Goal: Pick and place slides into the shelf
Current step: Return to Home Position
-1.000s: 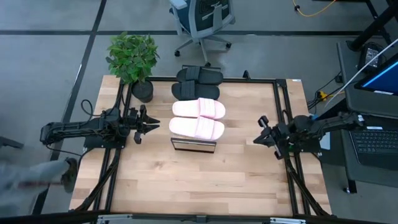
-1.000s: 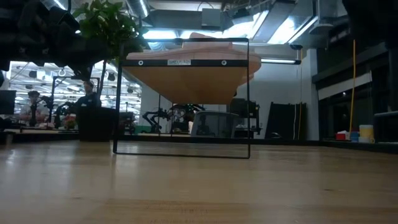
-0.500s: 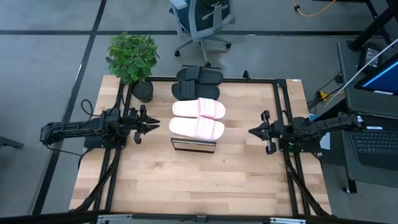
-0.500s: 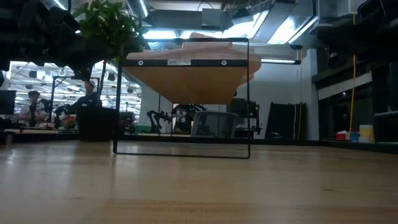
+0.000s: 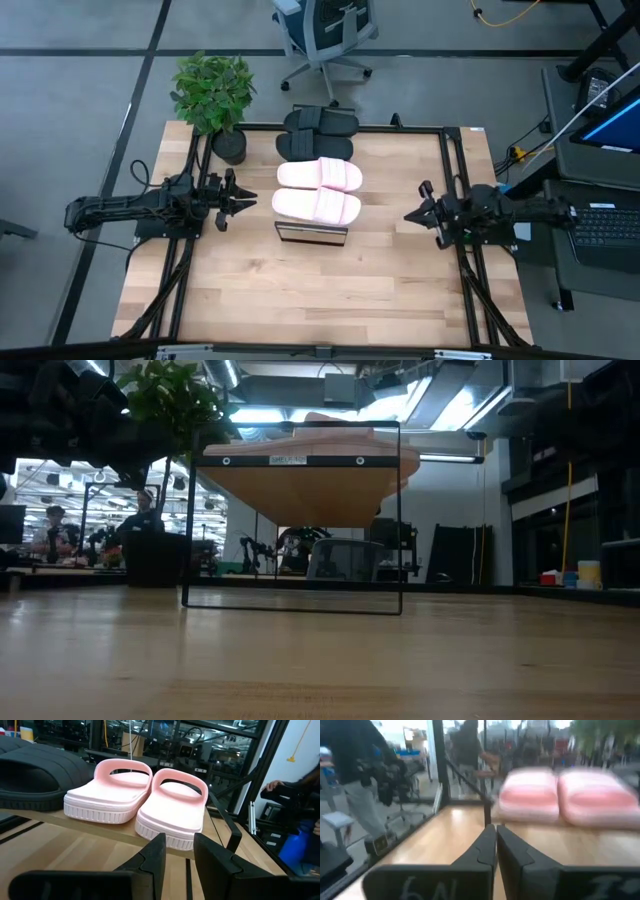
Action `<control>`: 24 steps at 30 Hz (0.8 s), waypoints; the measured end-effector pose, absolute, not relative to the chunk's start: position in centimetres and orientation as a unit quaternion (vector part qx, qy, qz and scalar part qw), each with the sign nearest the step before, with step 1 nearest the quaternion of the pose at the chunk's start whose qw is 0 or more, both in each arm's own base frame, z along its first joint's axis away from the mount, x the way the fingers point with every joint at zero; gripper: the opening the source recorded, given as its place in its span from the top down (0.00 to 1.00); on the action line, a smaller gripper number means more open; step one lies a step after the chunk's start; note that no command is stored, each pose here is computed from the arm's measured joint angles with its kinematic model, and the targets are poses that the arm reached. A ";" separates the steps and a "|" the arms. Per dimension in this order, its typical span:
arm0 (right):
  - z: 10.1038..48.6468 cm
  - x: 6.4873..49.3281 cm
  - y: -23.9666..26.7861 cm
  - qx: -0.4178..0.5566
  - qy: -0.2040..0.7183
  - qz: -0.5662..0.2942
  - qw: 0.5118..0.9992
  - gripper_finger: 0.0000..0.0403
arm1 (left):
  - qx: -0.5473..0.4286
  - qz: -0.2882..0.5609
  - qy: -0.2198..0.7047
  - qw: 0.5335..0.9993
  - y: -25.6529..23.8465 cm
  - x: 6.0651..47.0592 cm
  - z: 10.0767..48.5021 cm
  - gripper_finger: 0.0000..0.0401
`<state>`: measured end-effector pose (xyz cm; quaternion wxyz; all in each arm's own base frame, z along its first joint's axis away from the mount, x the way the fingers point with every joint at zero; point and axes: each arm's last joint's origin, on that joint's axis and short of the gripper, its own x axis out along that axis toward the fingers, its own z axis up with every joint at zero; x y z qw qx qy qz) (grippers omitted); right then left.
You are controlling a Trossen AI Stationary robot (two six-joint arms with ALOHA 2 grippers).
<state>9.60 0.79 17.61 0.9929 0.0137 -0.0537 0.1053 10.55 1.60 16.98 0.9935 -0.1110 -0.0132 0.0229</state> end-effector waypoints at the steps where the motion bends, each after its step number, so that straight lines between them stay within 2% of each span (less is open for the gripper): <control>1: 17.3 9.6 0.7 0.021 -0.038 0.102 0.994 0.96 | -0.111 0.023 -0.013 0.993 1.6 10.6 17.0 0.77; 8: 17.1 9.6 0.9 -0.008 -0.029 0.131 0.991 0.96 | -0.111 0.023 -0.013 0.993 1.6 10.6 17.0 0.77; 17: 17.0 9.7 0.9 0.048 -0.016 0.133 0.990 0.96 | -0.111 0.023 -0.013 0.993 1.6 10.5 17.0 0.77; 24: 17.0 9.7 0.9 0.048 -0.016 0.133 0.990 0.96 | -0.111 0.023 -0.013 0.993 1.6 10.5 17.0 0.77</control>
